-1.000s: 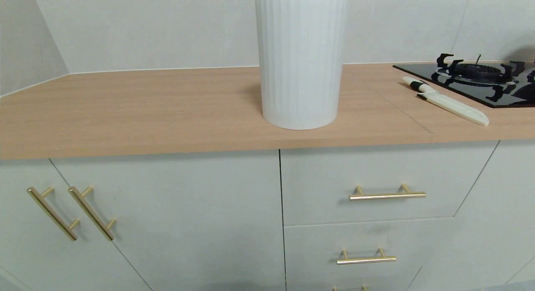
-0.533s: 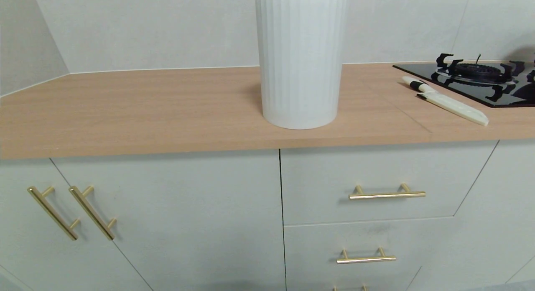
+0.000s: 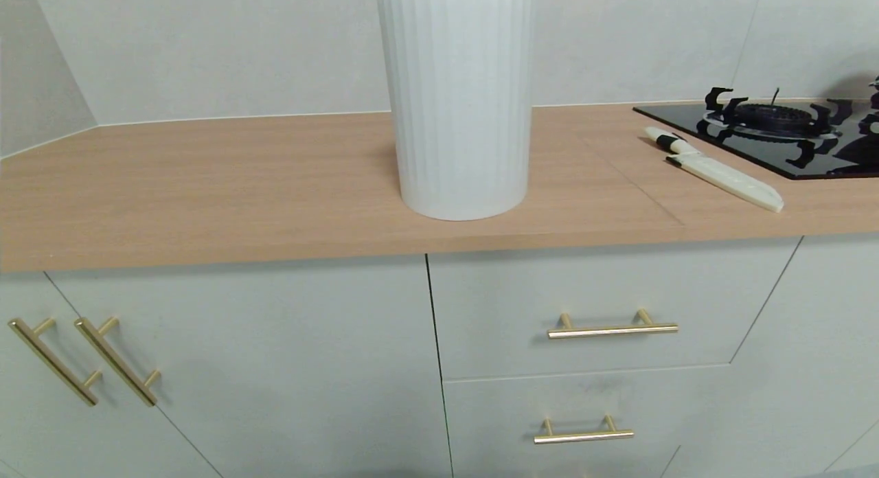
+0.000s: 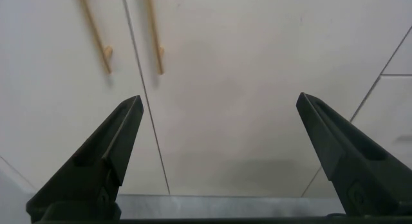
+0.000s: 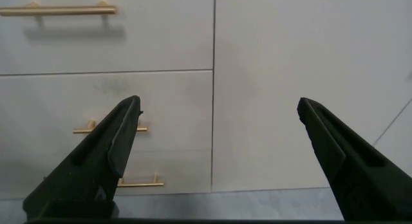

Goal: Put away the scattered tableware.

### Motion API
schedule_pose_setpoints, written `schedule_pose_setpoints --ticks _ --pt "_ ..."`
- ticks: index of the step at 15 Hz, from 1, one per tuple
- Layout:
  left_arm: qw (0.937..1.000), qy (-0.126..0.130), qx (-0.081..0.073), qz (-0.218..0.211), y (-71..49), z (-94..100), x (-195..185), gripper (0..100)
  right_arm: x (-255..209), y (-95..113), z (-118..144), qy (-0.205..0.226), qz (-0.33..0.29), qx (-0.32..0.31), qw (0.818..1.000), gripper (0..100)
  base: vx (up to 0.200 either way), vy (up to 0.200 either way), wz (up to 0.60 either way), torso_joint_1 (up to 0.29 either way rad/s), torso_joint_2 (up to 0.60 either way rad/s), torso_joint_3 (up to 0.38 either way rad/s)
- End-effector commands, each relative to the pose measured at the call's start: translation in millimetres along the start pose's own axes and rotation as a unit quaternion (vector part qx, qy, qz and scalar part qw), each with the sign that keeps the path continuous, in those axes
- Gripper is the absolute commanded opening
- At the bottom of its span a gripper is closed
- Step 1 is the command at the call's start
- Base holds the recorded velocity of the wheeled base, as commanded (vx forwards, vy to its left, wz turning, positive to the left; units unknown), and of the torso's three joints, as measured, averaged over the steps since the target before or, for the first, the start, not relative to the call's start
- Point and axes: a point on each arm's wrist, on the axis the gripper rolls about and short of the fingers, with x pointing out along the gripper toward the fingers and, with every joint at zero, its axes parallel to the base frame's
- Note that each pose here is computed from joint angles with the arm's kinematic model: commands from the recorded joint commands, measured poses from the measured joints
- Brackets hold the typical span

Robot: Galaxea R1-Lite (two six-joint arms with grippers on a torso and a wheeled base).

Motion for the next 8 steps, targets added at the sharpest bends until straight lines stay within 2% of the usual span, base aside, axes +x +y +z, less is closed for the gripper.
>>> schedule_pose_setpoints --ticks 1,3,6,8 --pt "1.0 0.0 0.0 0.0 0.0 0.0 0.0 100 0.1 0.0 0.0 0.001 -0.001 0.0 1.0 100 0.0 0.0 0.0 0.0 0.0 0.0" --pt "1.0 0.0 0.0 0.0 0.0 0.4 -0.1 100 0.1 0.1 0.0 0.001 -0.001 0.0 1.0 100 0.0 0.0 0.0 0.001 -0.05 -0.047" --pt "1.0 0.0 0.0 0.0 0.0 0.0 0.0 100 0.1 0.0 0.0 0.001 0.0 0.0 1.0 100 0.0 0.0 0.0 0.017 -0.21 -0.295" --pt "1.0 0.0 0.001 0.0 0.0 0.0 0.0 100 0.1 0.0 0.0 0.001 0.0 0.0 1.0 100 0.0 0.0 0.0 0.061 -0.49 -0.354"
